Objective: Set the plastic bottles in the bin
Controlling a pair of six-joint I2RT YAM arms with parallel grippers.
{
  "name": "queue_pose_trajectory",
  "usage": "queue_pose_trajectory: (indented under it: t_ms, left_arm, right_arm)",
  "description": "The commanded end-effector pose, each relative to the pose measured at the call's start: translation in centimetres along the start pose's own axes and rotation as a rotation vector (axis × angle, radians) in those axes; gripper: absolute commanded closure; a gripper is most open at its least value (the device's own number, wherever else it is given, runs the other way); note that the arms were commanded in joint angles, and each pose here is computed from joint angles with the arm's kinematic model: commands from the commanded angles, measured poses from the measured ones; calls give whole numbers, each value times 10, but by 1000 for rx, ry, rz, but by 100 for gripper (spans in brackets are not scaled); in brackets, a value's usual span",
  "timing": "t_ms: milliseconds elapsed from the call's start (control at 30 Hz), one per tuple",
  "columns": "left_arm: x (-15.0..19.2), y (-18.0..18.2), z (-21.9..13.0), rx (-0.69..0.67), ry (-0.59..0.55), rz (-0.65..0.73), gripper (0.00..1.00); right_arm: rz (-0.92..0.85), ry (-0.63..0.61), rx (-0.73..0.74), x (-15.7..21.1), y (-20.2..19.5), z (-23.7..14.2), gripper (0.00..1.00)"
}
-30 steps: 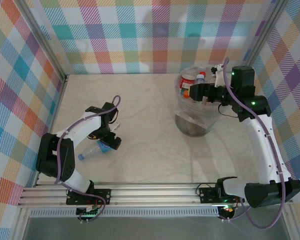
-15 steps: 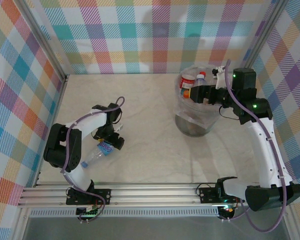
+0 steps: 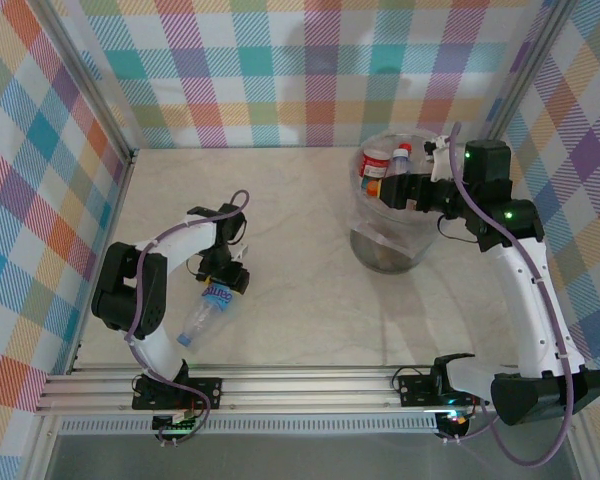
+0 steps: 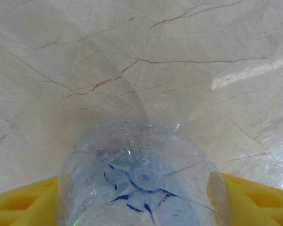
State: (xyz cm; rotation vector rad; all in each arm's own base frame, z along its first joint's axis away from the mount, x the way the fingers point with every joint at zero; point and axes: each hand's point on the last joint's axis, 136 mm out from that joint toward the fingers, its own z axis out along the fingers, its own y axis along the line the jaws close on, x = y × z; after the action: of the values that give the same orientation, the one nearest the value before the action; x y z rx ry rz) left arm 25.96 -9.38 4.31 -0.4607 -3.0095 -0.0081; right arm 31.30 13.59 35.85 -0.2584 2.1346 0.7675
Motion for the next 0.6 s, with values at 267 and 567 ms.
queue_pose_trajectory:
  t_ms: [267, 567]
  left_arm:
    - [-70, -73, -21, 397, -116, -261, 47]
    - [-115, -112, -35, 619, -240, -474, 45]
  right_arm:
    - [65, 30, -182, 31, 31, 13, 8]
    - [97, 147, -184, 92, 56, 41, 8]
